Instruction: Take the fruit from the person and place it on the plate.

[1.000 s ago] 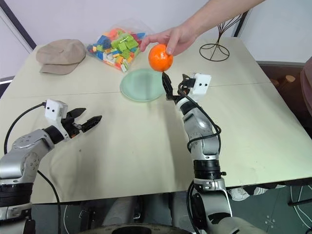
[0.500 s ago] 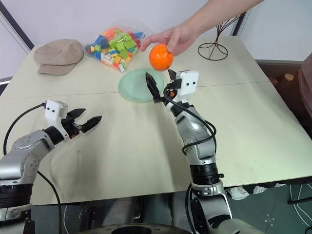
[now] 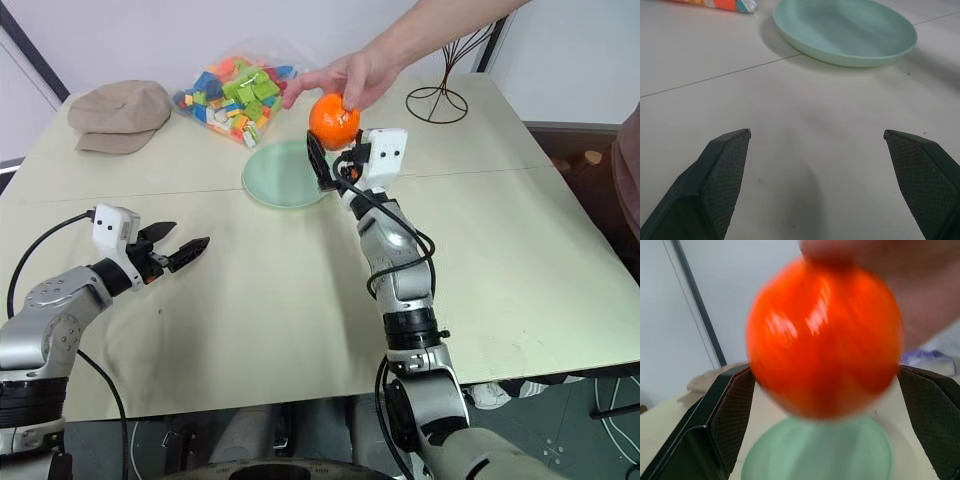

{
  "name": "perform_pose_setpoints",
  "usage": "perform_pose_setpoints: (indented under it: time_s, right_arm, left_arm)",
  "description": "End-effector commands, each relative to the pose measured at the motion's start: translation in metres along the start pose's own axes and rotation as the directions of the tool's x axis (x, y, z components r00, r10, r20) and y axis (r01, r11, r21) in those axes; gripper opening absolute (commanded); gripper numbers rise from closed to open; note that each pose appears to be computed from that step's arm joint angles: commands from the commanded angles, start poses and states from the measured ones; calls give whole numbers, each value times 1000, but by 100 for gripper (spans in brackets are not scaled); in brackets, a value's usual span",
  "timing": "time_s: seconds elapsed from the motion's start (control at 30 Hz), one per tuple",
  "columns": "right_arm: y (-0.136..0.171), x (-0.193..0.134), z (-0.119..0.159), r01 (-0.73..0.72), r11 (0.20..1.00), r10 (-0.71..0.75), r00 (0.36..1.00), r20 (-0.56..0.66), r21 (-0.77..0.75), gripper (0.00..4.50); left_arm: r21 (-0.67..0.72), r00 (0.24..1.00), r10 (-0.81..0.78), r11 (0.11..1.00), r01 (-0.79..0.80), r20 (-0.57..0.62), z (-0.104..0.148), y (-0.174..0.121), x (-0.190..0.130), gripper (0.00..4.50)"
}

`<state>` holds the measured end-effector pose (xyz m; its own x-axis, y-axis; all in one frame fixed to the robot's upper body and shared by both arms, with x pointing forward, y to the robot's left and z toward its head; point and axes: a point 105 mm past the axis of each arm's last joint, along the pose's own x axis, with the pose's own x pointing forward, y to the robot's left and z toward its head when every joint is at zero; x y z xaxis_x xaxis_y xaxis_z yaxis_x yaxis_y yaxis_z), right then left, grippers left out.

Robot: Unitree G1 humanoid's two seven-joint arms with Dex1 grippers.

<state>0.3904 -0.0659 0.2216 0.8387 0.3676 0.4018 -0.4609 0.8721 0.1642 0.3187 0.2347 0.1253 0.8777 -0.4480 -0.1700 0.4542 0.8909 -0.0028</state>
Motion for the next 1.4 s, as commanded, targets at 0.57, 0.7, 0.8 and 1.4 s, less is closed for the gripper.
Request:
perform_pose_setpoints:
  time_s: [0.57,0.7,0.8,1.4]
  right_arm:
    - [-2,2,16,-11,1000,12,999,45,-6,449]
    - [-3,1,17,-5,1000,5,999,46,-8,425]
    - [-5,0,17,0,1000,0,999,49,-14,338]
    - [-15,-37,11,-37,990,27,997,-77,-139,330]
  left_arm:
    - [65,901,-389,921,384,193,90,-53,-23,447]
    - [69,899,-391,920,385,195,95,-51,-23,450]
    - [70,899,-394,919,388,190,94,-51,-22,450]
    - [95,898,-408,913,397,163,94,-50,-19,450]
